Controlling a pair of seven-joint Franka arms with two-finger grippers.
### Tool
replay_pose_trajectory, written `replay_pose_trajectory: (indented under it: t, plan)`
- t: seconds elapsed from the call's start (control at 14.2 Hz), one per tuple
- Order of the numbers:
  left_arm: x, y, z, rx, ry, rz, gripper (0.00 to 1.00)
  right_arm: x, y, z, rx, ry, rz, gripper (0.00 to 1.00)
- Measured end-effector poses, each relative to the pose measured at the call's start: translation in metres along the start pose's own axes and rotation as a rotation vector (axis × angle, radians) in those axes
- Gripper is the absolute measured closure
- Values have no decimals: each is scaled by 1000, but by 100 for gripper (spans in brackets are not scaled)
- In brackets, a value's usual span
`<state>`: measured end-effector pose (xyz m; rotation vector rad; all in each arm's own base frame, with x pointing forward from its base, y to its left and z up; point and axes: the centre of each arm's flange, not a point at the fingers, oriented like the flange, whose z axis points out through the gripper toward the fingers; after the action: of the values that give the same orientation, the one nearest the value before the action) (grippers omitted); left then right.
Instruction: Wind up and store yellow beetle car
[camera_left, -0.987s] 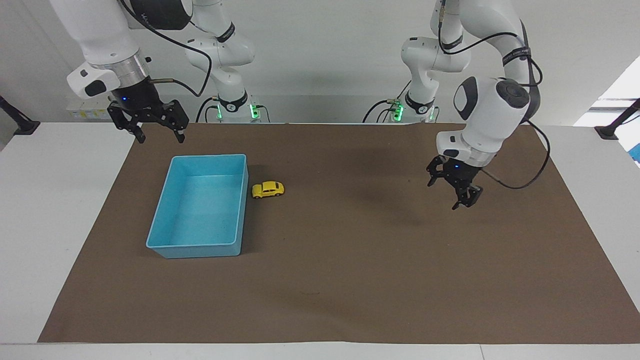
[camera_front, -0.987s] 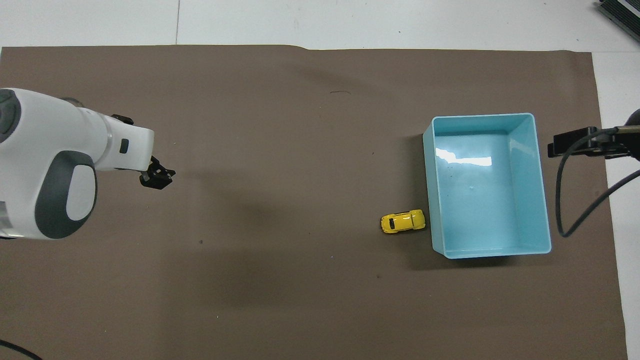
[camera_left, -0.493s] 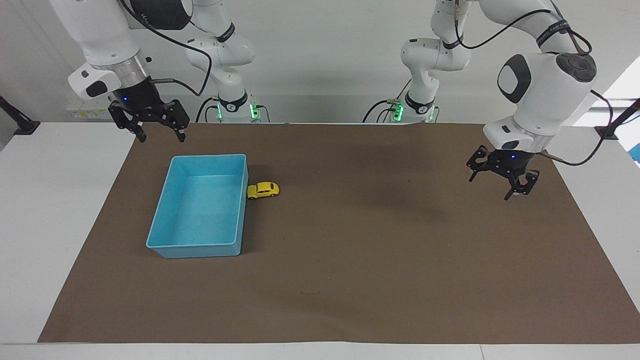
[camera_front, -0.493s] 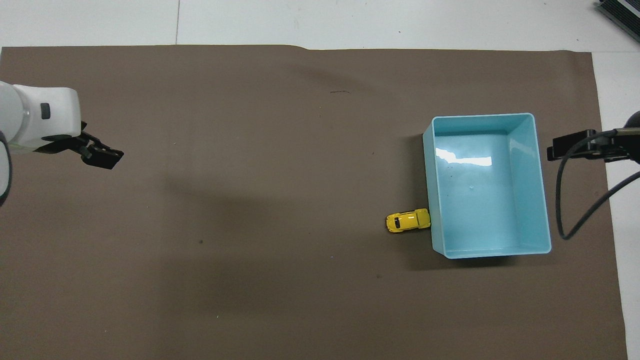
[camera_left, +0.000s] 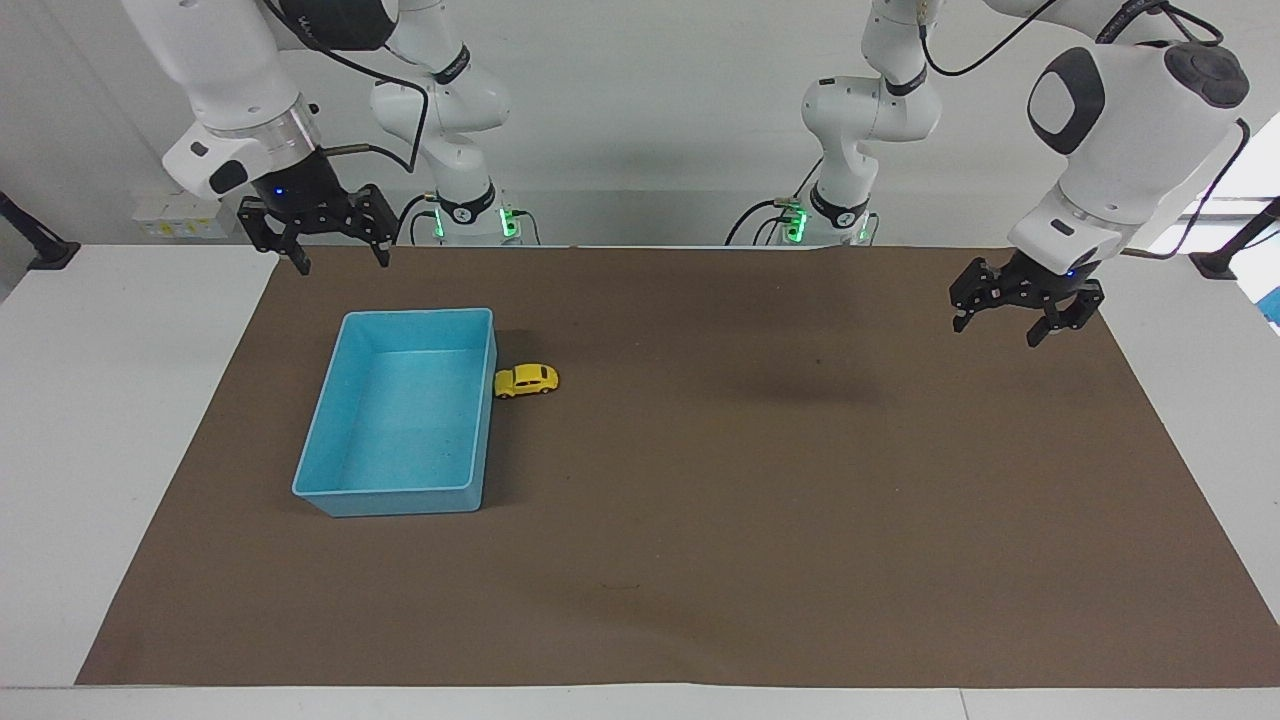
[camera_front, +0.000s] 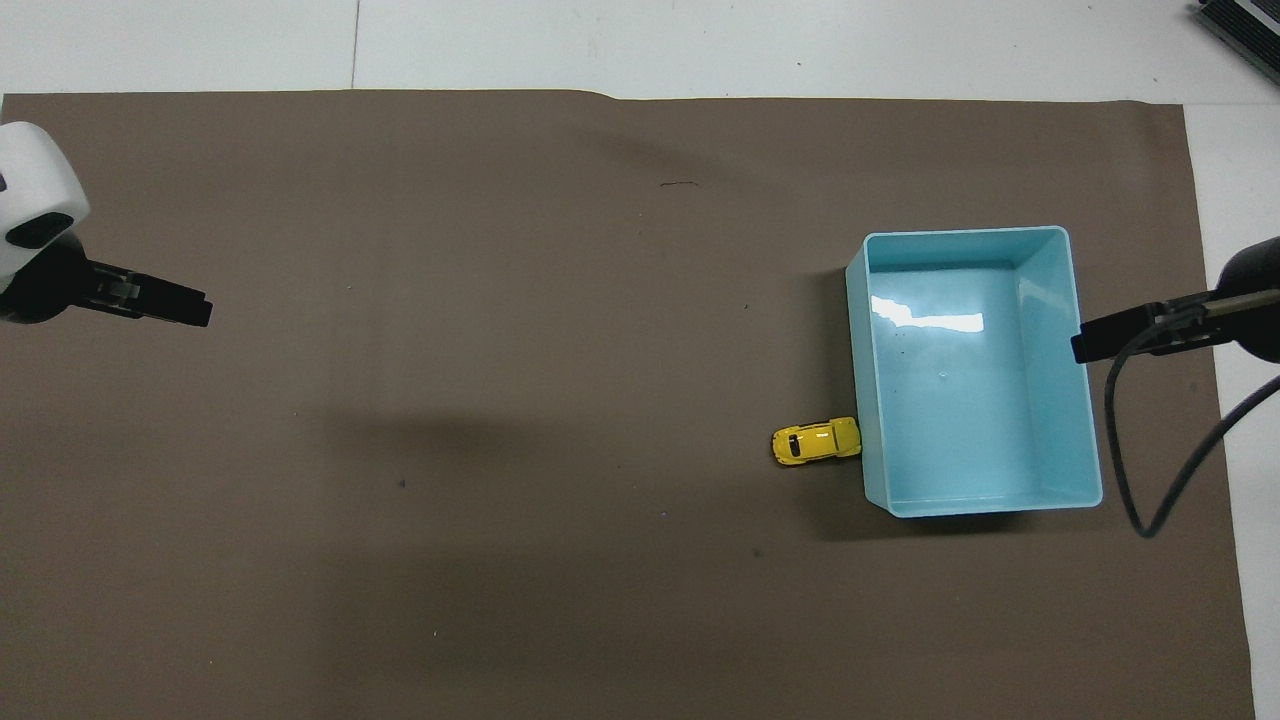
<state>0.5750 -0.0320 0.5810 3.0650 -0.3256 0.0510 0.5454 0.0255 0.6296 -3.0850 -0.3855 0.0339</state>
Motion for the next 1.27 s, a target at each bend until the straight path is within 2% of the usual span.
replay_pose_trajectory:
  t: [0.21, 0.42, 0.49, 0.92, 1.06, 1.27]
  plan:
    - [-8, 0, -23, -5, -36, -78, 0, 6, -49, -2, -7, 5, -397, 0]
    - [-18, -3, -46, 6, -68, -100, 0, 7, -59, -5, -16, 17, -764, 0]
    - [-20, -3, -51, 11, -68, -99, 0, 7, -58, -5, -17, 16, -841, 0]
    - [-30, -2, -56, 12, -79, -100, 0, 7, -65, 14, 0, -11, -1118, 0]
    - [-30, -2, -56, 12, -80, -100, 0, 13, -76, 35, -7, -3, -1161, 0]
    - [-30, -2, -56, 12, -80, -100, 0, 22, -92, 88, -15, 6, -1195, 0]
